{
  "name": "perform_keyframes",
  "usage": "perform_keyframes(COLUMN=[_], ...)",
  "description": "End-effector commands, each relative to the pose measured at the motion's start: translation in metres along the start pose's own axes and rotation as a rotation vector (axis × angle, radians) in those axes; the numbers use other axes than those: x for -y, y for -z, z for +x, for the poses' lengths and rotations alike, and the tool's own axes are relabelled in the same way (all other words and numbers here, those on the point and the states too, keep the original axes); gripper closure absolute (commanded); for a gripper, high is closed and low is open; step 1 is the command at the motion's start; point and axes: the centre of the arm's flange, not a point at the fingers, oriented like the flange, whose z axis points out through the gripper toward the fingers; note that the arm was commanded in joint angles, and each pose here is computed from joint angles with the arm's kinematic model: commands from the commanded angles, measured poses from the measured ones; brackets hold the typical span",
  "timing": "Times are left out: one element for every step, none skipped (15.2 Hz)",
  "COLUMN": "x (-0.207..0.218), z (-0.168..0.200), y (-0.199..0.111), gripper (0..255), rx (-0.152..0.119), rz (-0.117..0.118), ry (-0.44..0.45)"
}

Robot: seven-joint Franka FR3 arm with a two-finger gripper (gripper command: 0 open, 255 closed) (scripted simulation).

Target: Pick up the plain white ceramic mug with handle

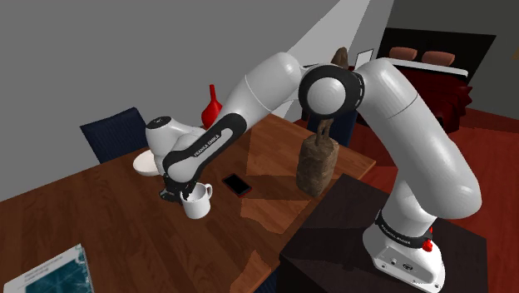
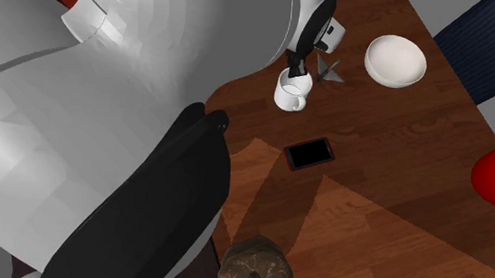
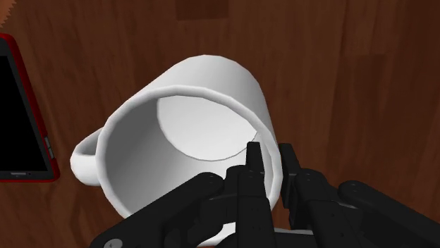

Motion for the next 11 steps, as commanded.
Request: perform_keyframes(x=[0.000, 0.000, 0.000, 0.000, 0.000, 0.000, 0.000, 0.000, 0.000, 0.000, 0.000], z=[0.000, 0.000, 0.000, 0.000, 0.001, 0.001, 0.001, 0.001, 0.002, 0.002, 0.002], y=[0.000, 0.005, 0.010, 0.016, 0.021, 0.026, 0.031, 0.037, 0.042, 0.047, 0.053], gripper=[255, 255, 255, 255, 255, 255, 255, 255, 255, 255, 255], rx=[0.000, 0.000, 0.000, 0.000, 0.000, 0.000, 0.000, 0.000, 0.000, 0.000, 0.000], rz=[0.000, 0.000, 0.000, 0.000, 0.000, 0.000, 0.000, 0.000, 0.000, 0.000, 0.000], ry=[0.000, 0.000, 0.000, 0.000, 0.000, 0.000, 0.000, 0.000, 0.000, 0.000, 0.000])
